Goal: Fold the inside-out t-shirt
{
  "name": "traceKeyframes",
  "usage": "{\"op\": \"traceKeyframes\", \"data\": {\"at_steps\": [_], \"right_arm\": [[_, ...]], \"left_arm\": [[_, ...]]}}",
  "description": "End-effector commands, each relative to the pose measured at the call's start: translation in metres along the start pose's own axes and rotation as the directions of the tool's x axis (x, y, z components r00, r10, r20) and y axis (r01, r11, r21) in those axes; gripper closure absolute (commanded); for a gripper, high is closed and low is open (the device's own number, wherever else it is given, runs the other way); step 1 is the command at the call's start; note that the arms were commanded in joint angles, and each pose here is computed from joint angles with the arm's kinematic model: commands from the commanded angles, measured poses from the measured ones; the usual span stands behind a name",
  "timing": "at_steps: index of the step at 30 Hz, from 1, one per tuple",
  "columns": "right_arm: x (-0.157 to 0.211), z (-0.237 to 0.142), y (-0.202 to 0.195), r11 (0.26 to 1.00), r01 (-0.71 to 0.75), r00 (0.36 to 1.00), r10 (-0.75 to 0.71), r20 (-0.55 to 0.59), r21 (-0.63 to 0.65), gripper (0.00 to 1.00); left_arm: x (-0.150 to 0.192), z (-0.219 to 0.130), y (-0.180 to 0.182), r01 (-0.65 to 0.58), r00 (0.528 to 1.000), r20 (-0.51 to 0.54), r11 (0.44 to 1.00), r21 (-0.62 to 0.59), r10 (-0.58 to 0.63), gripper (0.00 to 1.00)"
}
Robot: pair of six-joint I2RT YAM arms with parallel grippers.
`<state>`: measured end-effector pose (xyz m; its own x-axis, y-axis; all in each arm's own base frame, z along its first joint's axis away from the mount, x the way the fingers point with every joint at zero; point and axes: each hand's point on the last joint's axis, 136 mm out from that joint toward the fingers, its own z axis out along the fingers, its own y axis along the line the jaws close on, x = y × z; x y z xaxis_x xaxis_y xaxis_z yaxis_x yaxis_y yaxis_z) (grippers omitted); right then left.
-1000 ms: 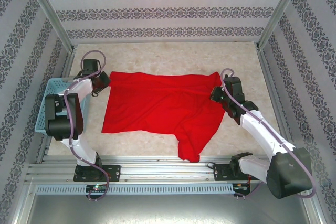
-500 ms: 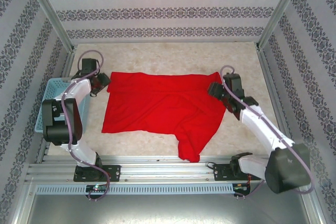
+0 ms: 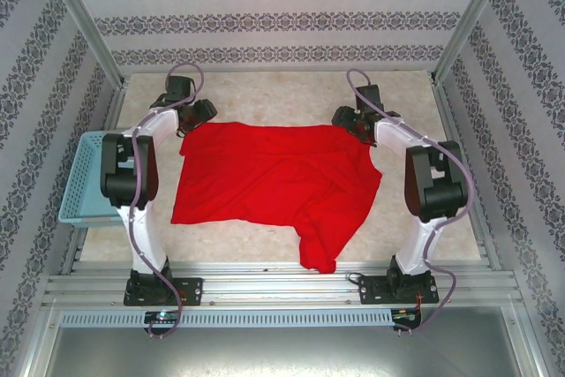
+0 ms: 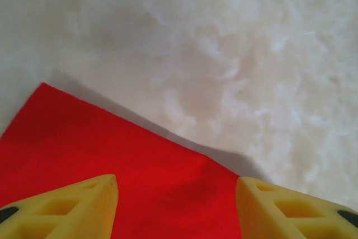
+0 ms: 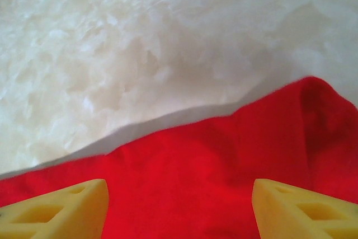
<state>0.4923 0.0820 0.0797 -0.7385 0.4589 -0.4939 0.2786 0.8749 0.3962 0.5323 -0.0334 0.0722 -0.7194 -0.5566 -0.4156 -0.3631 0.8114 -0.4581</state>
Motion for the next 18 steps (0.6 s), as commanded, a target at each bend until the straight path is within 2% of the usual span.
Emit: {"op": "traceKeyframes", "data": {"at_steps": [1,7,12,15,18], "right_arm": [[-0.008,0.017,-0.009,0.997,-0.079,0.996,0.078,-0.033,-0.006,0.32],[-0.001,0.037,-0.054,0.969,-0.222,0.970,0.230,-0.075,0.108,0.33],[0.000,0.042,-0.082,0.935,-0.312,0.944,0.325,-0.060,0.166,0.35],[-0.006,0.042,-0.088,0.930,-0.331,0.939,0.341,-0.041,0.160,0.35],[-0.018,0.039,-0.080,0.945,-0.302,0.951,0.307,-0.027,0.123,0.37]], "left_arm": [[-0.003,0.015,-0.002,-0.023,1.000,-0.016,1.000,0.021,0.024,0.43],[0.010,0.037,0.030,-0.011,0.999,-0.043,0.995,-0.094,0.007,0.43],[0.015,0.036,0.073,0.106,0.994,-0.014,0.978,-0.182,-0.111,0.43],[0.014,0.032,0.086,0.162,0.987,0.017,0.968,-0.189,-0.162,0.43],[0.009,0.029,0.074,0.159,0.987,0.013,0.977,-0.144,-0.159,0.43]]}}
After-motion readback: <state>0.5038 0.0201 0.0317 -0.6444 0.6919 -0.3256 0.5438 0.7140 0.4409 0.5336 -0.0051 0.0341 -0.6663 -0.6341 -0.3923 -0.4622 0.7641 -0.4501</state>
